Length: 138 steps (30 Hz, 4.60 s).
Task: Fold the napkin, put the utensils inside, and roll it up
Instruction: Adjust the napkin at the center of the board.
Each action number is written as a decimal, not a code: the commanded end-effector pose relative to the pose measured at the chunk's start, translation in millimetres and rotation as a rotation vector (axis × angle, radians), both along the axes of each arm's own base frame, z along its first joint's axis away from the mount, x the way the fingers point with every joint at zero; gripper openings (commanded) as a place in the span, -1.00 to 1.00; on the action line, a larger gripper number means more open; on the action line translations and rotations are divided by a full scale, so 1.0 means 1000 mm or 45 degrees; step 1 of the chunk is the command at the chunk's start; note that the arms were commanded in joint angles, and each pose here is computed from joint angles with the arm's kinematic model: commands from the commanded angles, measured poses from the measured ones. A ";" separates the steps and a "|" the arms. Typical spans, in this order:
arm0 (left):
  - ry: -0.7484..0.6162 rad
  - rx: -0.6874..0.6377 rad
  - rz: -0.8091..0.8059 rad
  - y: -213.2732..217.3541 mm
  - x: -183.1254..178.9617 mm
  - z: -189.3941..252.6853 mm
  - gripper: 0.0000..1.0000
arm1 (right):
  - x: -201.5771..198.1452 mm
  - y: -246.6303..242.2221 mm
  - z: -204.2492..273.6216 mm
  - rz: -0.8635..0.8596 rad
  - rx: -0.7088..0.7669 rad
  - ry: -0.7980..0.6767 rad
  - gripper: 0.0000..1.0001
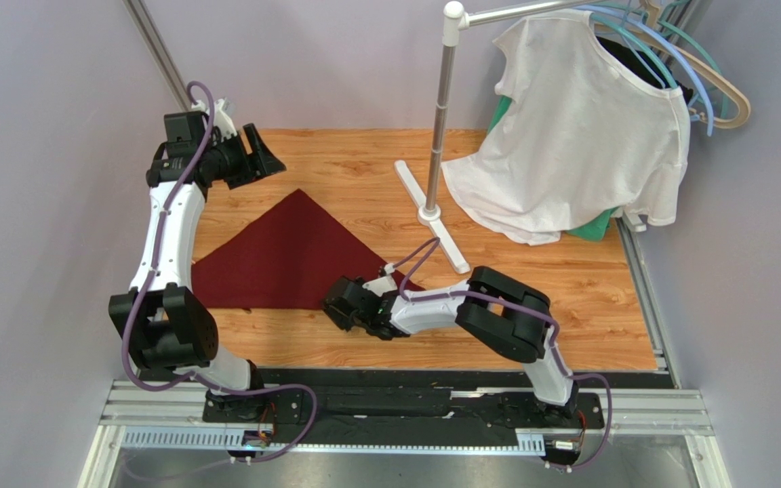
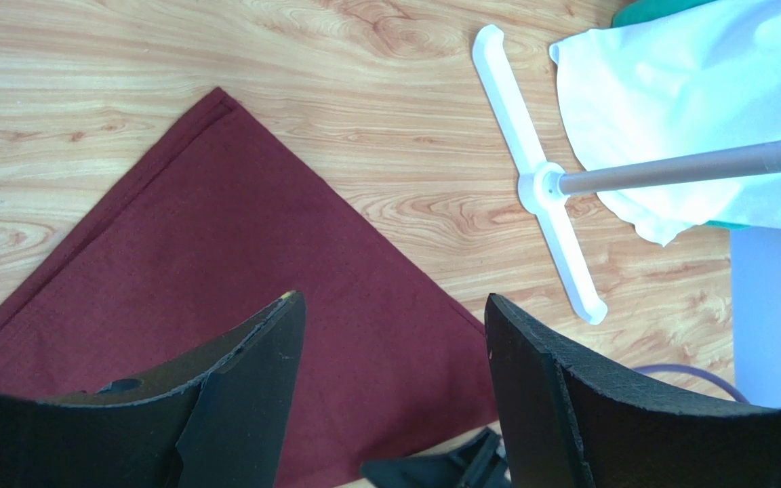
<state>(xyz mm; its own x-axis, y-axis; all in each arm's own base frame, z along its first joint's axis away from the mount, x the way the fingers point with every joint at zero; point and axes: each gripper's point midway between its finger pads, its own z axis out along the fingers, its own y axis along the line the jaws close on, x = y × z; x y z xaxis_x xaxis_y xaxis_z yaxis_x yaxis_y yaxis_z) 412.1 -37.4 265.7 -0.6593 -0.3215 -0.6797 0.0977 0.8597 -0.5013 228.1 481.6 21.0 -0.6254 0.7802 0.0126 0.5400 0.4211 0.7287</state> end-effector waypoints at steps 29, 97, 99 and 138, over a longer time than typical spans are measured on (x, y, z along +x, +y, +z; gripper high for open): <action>0.373 0.287 -0.103 -0.041 0.032 -0.136 0.42 | 0.019 -0.203 0.083 1.360 -0.618 -0.750 0.20; 0.394 0.748 -0.354 0.001 0.134 -0.241 -0.33 | 0.004 -0.212 0.039 1.248 -0.525 -0.628 0.18; 0.384 0.748 -0.347 0.001 0.136 -0.239 -0.31 | 0.004 -0.212 0.040 1.247 -0.523 -0.633 0.18; 0.285 0.787 -0.287 0.011 0.143 -0.197 -1.00 | 0.007 -0.218 0.042 1.230 -0.566 -0.678 0.21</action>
<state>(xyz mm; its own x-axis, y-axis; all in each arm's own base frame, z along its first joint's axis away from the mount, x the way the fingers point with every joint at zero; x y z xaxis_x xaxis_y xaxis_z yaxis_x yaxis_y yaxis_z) 546.4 -36.4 28.5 -0.8525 0.2328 -0.4681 0.2619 0.9651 0.0031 221.3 261.5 44.2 -0.8548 -0.1667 -0.4915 -0.4223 0.7739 0.4720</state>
